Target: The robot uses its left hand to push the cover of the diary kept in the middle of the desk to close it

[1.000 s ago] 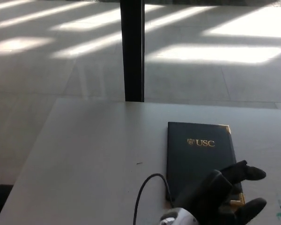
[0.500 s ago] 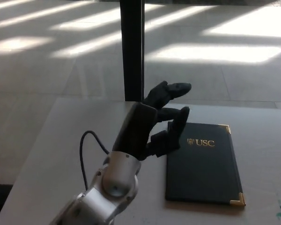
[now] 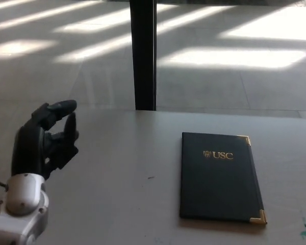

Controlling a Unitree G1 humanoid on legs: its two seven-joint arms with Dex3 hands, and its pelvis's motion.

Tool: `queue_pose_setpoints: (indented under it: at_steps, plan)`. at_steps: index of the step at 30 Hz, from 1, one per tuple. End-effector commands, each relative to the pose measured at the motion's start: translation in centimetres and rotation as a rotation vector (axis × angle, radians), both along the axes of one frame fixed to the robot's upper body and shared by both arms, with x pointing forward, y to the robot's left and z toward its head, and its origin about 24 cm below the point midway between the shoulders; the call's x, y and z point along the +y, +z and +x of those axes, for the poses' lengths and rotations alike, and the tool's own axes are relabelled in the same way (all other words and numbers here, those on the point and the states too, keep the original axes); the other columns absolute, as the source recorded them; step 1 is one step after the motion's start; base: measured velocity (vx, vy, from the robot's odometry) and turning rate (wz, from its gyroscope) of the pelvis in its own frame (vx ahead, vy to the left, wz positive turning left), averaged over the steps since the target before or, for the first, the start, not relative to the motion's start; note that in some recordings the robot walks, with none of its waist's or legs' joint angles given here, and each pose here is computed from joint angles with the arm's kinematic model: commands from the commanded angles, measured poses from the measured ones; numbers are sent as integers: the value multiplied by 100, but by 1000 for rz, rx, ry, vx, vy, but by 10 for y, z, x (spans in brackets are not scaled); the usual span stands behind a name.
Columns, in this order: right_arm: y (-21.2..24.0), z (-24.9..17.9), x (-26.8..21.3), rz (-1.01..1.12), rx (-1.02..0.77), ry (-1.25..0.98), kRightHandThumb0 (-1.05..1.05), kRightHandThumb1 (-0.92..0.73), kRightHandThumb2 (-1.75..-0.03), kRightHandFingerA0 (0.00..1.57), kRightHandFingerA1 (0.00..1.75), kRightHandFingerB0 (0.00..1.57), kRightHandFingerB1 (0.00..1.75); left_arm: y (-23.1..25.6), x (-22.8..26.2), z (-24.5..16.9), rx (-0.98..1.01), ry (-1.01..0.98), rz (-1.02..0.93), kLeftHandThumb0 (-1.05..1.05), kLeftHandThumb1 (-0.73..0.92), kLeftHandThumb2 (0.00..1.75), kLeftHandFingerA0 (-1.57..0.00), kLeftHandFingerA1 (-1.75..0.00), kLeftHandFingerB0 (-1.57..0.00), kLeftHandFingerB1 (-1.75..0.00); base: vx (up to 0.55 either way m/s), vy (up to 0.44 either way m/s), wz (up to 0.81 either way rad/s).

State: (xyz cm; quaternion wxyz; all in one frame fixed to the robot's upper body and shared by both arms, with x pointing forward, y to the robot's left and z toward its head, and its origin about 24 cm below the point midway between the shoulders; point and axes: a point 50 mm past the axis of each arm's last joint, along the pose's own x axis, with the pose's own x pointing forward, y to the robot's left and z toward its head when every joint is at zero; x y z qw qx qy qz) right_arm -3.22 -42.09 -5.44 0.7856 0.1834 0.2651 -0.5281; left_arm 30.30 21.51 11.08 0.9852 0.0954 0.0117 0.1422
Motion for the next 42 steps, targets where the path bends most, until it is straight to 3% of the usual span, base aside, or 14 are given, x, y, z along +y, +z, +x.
queue_pose_setpoints:
  at_steps: [1, 4, 5, 6, 7, 11, 12, 14, 17, 24, 29, 30, 31, 42]
  plan:
    - [11, 5, -4, -40, -20, 12, -93, -87, -66, 60, 78, 56, 58, -72, 228, -170, -46, 1042, -502, -94, 92, 80, -56, -64, -44, -54, 0, 0, 0]
    - [9, 4, -7, -52, -2, 16, -90, -64, -110, 56, 77, 55, 63, -80, 230, -187, -24, 1098, -500, -94, 92, 79, -57, -69, -49, -61, 0, 0, 0]
    - [9, 5, -8, -47, -6, 10, -94, -86, -66, 58, 80, 57, 57, -85, 231, -194, -15, 1123, -502, -94, 92, 79, -54, -70, -48, -62, 0, 0, 0]
    - [9, 5, -8, -49, -6, 4, -89, -64, -115, 65, 83, 53, 63, -87, 231, -198, -7, 1129, -502, -93, 92, 78, -47, -70, -44, -62, 0, 0, 0]
    - [10, 5, -7, -50, -6, 4, -93, -86, -66, 62, 78, 58, 55, -96, 230, -213, 36, 1159, -498, -97, 92, 81, -41, -69, -38, -59, 0, 0, 0]
    - [10, 6, -8, -41, 0, 27, -92, -87, -66, 63, 72, 55, 53, -116, 226, -238, 121, 1229, -473, -95, 92, 73, -45, -75, -41, -64, 0, 0, 0]
    - [11, 6, -8, -49, 10, 31, -92, -88, -67, 65, 74, 57, 54, -122, 224, -242, 182, 1245, -443, -97, 92, 77, -84, -93, -59, -76, 0, 0, 0]
    - [11, 8, -8, -49, 1, 23, -92, -87, -66, 62, 76, 57, 55, -130, 220, -247, 180, 1227, -474, -104, 92, 73, -54, -86, -46, -71, 0, 0, 0]
    - [10, 9, -8, -44, -6, 19, -91, -87, -66, 64, 75, 56, 55, -143, 215, -252, 273, 1202, -457, -94, 73, 114, -60, -76, -51, -70, 0, 0, 0]
    - [12, 14, -7, -44, -33, 17, -92, -86, -65, 59, 76, 56, 56, -170, 197, -248, 537, 1010, -365, -102, 92, 71, -79, -75, -72, -71, 0, 0, 0]
    - [11, 15, -6, -42, -31, 41, -91, -88, -67, 59, 70, 50, 50, -176, 188, -244, 604, 907, -327, -96, 71, 109, -67, -77, -59, -72, 0, 0, 0]
    - [10, 15, -7, -31, -38, 35, -87, -66, -112, 60, 74, 48, 60, -176, 188, -243, 600, 902, -326, -97, 92, 74, -69, -78, -57, -70, 0, 0, 0]
    - [9, 15, -8, -26, -37, 4, -91, -86, -65, 67, 71, 57, 52, -176, 188, -243, 603, 899, -321, -97, 92, 73, -70, -77, -56, -69, 0, 0, 0]
    - [10, 12, -5, -41, -18, 26, -92, -87, -66, 59, 75, 56, 56, -175, 191, -246, 585, 888, -357, -96, 92, 73, -68, -77, -56, -67, 0, 0, 0]
